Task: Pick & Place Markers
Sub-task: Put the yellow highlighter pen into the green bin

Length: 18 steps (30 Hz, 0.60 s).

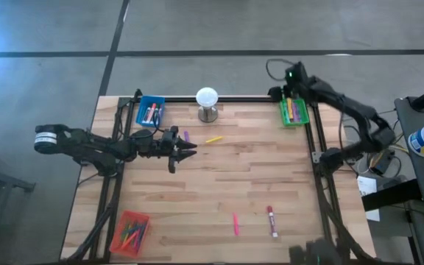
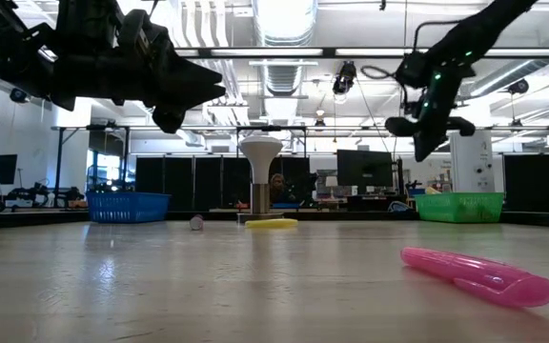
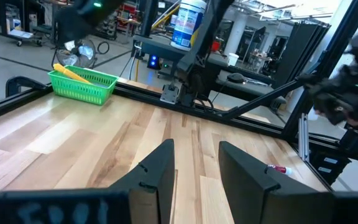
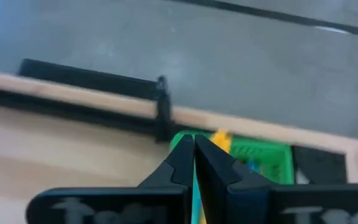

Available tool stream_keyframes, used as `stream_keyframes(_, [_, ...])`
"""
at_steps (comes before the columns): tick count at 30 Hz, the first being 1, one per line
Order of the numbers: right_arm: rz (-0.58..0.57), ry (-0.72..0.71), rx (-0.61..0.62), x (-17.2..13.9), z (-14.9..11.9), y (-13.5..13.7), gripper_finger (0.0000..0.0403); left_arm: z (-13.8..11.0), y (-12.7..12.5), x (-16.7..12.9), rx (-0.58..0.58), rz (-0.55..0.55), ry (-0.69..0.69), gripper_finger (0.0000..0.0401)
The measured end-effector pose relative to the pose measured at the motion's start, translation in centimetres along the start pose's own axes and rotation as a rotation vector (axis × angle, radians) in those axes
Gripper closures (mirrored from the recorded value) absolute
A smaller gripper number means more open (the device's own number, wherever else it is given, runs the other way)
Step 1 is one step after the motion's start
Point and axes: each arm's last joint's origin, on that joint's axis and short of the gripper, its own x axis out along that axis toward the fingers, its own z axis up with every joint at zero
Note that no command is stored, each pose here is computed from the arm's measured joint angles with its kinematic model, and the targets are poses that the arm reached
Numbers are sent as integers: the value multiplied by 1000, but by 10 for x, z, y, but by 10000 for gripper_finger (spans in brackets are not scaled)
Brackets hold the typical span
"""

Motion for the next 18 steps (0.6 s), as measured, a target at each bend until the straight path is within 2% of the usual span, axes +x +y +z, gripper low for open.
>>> stream_keyframes(4, [-59,120,-38,25,29,-8,394,0,0,0,0,0,0,282])
stream_keyframes(7, [-94,223,-64,41,41,-10,394,0,0,0,0,0,1,282])
stream_keyframes(11, [-119,303,-92,55,48,-9,394,0,0,0,0,0,2,282])
stream_keyframes(18, [-138,323,-103,66,50,-7,394,0,0,0,-1,1,4,282])
